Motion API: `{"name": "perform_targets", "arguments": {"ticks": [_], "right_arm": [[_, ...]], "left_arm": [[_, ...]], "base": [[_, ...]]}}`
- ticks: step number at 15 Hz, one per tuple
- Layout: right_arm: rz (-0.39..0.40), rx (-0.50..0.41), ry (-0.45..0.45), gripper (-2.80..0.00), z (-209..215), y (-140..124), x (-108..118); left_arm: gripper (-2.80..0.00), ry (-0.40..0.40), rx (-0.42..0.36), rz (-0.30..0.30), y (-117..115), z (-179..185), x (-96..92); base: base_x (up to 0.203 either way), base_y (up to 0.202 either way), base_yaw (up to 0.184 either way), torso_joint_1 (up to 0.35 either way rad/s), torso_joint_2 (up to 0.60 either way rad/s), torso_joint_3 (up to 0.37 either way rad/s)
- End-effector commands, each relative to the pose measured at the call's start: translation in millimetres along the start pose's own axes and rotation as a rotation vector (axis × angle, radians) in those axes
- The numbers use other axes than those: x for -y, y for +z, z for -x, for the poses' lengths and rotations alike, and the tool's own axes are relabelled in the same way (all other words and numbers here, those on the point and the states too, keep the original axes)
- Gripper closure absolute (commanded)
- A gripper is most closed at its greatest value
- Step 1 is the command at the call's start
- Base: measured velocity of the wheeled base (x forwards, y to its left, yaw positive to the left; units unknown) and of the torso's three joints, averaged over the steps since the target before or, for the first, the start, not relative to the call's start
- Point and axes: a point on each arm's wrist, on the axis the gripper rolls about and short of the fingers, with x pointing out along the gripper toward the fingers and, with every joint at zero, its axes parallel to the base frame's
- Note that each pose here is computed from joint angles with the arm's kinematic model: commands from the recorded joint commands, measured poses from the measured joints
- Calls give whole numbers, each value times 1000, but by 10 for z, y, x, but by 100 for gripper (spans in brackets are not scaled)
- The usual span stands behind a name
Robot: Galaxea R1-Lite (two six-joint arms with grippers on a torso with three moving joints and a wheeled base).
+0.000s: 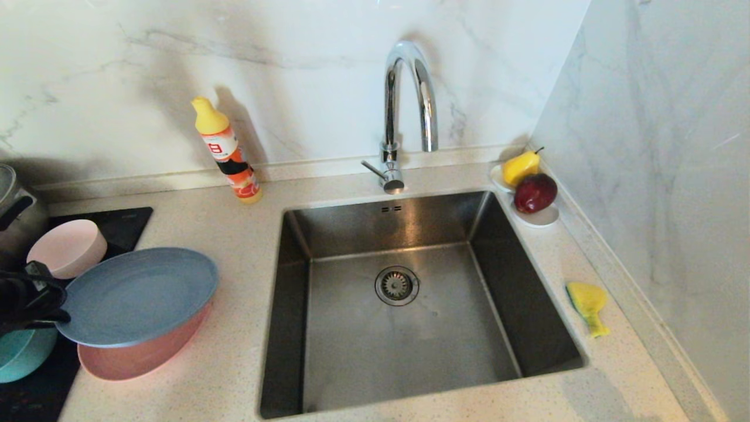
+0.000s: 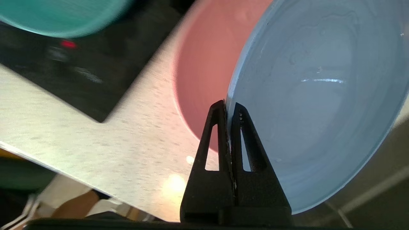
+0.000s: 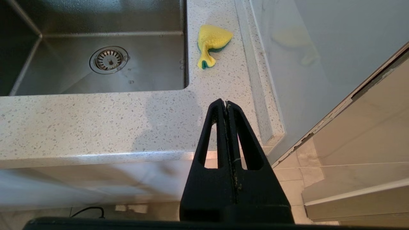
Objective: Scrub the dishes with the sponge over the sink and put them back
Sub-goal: Place the plate on the plate
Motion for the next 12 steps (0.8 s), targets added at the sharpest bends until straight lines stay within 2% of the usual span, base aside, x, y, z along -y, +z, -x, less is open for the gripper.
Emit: {"name": "perform_targets", "arguments": {"ticks": [1,3,9,12], "right_arm": [[0,1,0,0,1,-1,0],[-2,1,0,0,1,-1,0],[0,1,0,0,1,-1,0],[0,1,0,0,1,-1,0]], "left_arm": [[0,-6,-27,7,-57,-44,-33],[0,-1,-40,2,-110,-49,-68],[0,-21,108,8,-116,383,-147],[0,30,104,-14,-119,374,-298]], "base": [[0,0,0,0,0,0],[0,0,0,0,0,0],[0,0,0,0,0,0],[0,0,0,0,0,0]]}}
